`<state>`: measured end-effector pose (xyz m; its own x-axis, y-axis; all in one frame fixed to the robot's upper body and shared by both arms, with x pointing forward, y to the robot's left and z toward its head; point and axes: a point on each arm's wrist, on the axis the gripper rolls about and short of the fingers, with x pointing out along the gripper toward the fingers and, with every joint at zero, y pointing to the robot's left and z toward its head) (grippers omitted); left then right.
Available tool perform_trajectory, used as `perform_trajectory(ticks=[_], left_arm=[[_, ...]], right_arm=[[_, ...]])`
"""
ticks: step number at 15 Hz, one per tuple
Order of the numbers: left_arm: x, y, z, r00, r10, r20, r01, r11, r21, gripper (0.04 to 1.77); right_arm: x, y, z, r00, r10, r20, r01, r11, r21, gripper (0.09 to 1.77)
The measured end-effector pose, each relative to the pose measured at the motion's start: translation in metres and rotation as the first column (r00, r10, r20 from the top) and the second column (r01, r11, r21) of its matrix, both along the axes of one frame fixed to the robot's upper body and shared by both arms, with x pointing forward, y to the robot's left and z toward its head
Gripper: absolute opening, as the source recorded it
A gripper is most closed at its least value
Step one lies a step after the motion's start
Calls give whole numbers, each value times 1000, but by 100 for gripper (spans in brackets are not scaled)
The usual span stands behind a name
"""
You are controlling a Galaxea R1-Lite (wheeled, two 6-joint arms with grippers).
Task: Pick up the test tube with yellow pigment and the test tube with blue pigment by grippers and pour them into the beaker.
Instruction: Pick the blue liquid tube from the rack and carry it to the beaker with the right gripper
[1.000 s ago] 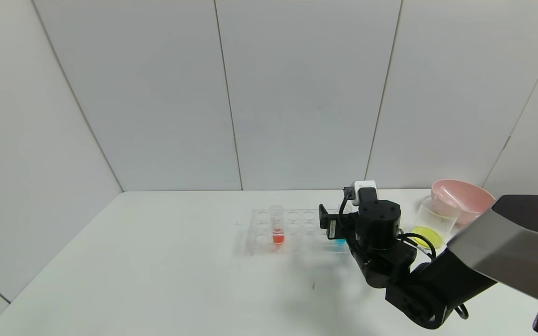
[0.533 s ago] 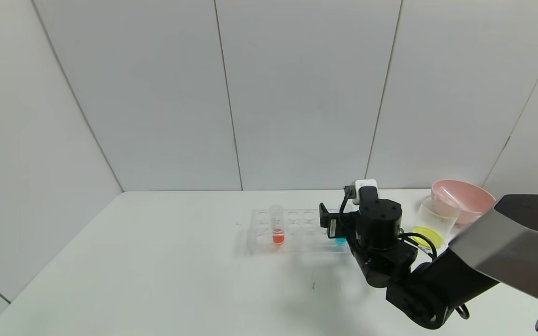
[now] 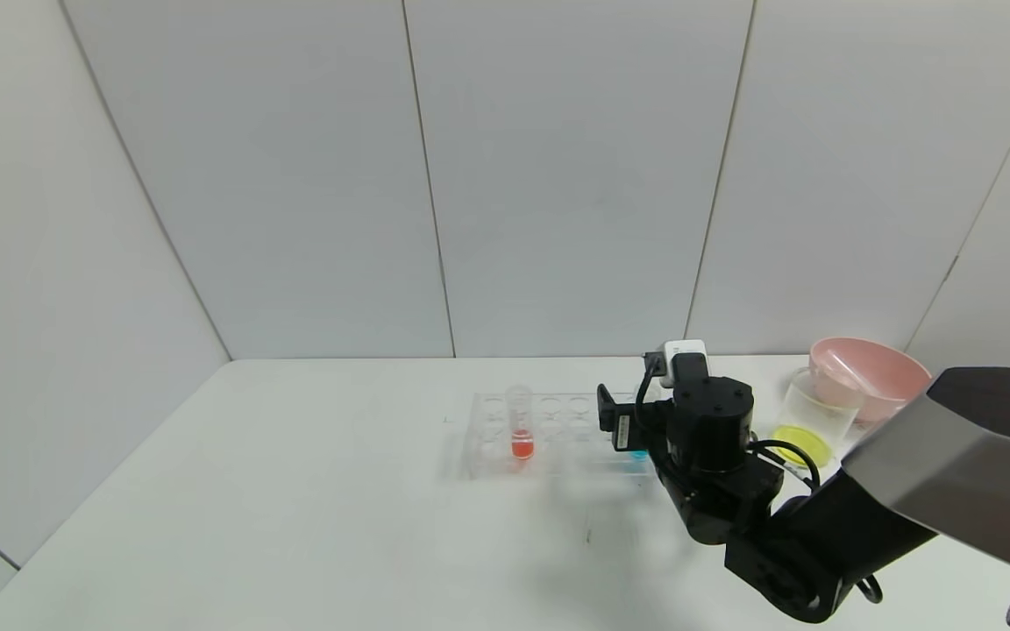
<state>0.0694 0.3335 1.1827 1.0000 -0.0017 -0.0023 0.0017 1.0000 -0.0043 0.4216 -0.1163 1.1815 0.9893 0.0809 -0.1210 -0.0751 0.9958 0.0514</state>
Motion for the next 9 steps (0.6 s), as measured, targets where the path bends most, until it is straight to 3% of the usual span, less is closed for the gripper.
perform_trajectory(ticks=[4,7,8,9], left_arm=[[0,0,0,1000,0,0,0,1000,0,176],[0,0,0,1000,0,0,0,1000,0,176],[0,0,0,1000,0,0,0,1000,0,176],[0,0,0,1000,0,0,0,1000,0,176]], right_arm=[[-2,2,2,1000,-1,6,1,1000,4,108],[-2,2,4,1000,0,9,0,1000,5,77],[-3,2,3,1000,1,8,-1,1000,5,53],[-3,2,3,1000,-1,8,1,1000,4,54]])
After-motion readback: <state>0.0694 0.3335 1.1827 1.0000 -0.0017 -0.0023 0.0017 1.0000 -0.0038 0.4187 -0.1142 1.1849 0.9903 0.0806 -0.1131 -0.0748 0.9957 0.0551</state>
